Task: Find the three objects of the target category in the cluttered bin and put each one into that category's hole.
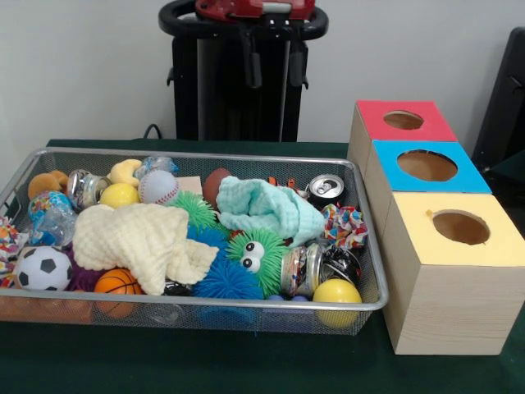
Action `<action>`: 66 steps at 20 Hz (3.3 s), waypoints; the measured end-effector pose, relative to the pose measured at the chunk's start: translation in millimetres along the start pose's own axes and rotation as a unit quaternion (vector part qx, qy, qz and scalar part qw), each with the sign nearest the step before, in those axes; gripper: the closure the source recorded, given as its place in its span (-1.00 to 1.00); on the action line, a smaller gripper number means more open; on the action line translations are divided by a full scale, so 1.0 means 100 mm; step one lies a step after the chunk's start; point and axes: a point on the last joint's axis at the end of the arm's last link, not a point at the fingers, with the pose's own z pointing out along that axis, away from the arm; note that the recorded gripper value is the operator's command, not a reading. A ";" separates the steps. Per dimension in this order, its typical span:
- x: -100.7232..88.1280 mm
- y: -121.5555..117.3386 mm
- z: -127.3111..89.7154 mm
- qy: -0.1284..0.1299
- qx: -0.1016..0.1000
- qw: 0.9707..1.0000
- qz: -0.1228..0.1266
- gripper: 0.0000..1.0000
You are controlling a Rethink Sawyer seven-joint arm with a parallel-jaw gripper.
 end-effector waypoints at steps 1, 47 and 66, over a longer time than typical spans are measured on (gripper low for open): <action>0.00 0.02 0.02 -0.002 -0.002 1.000 0.000 -1.00; 1.45 -0.48 0.81 0.036 -0.106 0.968 0.224 -1.00; 1.68 -0.73 0.82 0.104 -0.151 0.947 0.264 -1.00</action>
